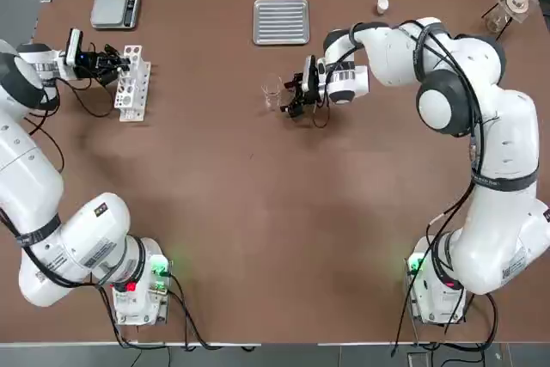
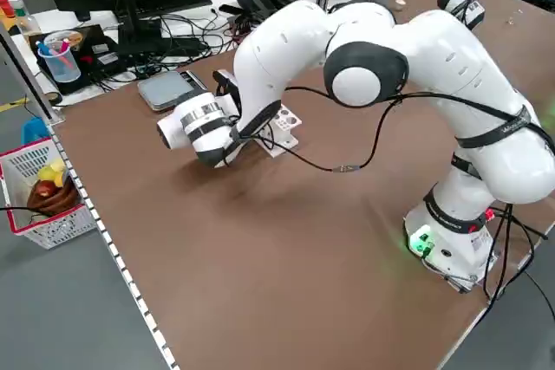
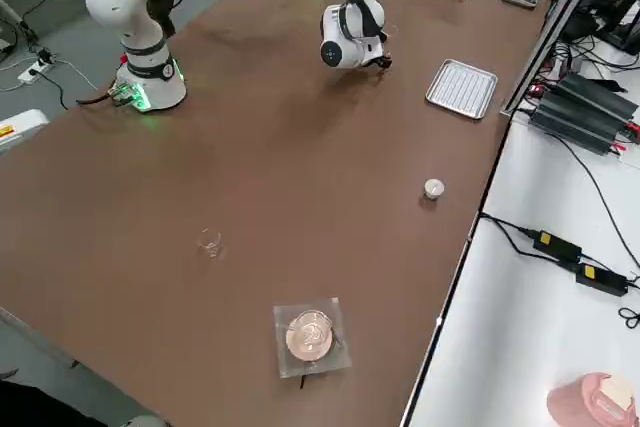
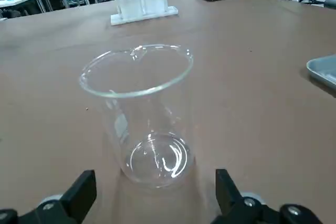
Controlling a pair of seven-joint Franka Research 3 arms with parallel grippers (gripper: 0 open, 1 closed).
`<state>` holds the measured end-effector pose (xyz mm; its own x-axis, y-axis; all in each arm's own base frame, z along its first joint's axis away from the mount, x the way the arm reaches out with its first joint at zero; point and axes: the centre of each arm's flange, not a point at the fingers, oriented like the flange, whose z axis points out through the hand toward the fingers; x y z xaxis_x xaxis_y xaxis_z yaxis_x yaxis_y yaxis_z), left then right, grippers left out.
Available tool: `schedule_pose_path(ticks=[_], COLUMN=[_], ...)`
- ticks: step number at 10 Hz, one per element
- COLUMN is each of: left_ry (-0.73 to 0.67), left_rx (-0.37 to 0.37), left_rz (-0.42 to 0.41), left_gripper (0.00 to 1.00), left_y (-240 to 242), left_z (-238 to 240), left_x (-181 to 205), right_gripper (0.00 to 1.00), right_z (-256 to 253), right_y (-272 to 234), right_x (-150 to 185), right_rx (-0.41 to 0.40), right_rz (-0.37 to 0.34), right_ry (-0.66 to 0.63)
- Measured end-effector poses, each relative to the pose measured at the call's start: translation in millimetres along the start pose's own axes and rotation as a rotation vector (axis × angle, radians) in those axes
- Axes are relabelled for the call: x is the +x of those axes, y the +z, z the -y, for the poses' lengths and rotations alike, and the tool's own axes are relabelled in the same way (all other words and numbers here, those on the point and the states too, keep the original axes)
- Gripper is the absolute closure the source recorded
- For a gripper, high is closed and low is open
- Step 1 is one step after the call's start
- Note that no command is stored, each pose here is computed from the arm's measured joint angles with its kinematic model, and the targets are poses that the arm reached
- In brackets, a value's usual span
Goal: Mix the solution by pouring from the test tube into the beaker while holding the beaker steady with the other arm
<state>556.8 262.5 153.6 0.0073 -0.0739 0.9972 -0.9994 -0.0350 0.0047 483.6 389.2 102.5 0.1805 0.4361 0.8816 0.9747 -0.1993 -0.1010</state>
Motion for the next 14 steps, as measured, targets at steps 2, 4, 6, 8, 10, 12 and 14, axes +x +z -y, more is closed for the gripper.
schedule_pose_path(ticks=[2,4,6,8,10,12,14], left_ry=[0.014,0.028,0.033,0.038,0.045,0.048,0.048], left_rx=[-0.004,-0.010,-0.013,-0.029,-0.042,-0.045,-0.045], left_rz=[0.004,0.005,0.004,-0.014,-0.026,-0.029,-0.029], left_gripper=[0.79,0.79,0.79,0.79,0.79,0.79,0.79], left_y=[-1.6,-1.8,-1.7,2.5,4.7,6.0,5.8], left_z=[2.6,4.6,5.1,5.6,5.7,6.3,6.3], left_x=[10.0,20.2,24.0,28.2,33.6,35.5,35.7], right_gripper=[0.00,0.00,0.00,0.00,0.00,0.00,0.00], right_z=[6.9,15.5,19.0,21.7,24.0,23.9,23.9], right_y=[5.0,11.3,13.7,15.6,17.2,17.1,17.1], right_x=[1.7,5.6,7.3,8.0,8.5,8.5,8.5], right_rx=[0.000,0.010,0.012,0.014,0.014,0.013,0.012], right_rz=[-0.007,-0.011,-0.013,-0.014,-0.016,-0.017,-0.017], right_ry=[0.012,0.012,0.012,0.015,0.018,0.019,0.019])
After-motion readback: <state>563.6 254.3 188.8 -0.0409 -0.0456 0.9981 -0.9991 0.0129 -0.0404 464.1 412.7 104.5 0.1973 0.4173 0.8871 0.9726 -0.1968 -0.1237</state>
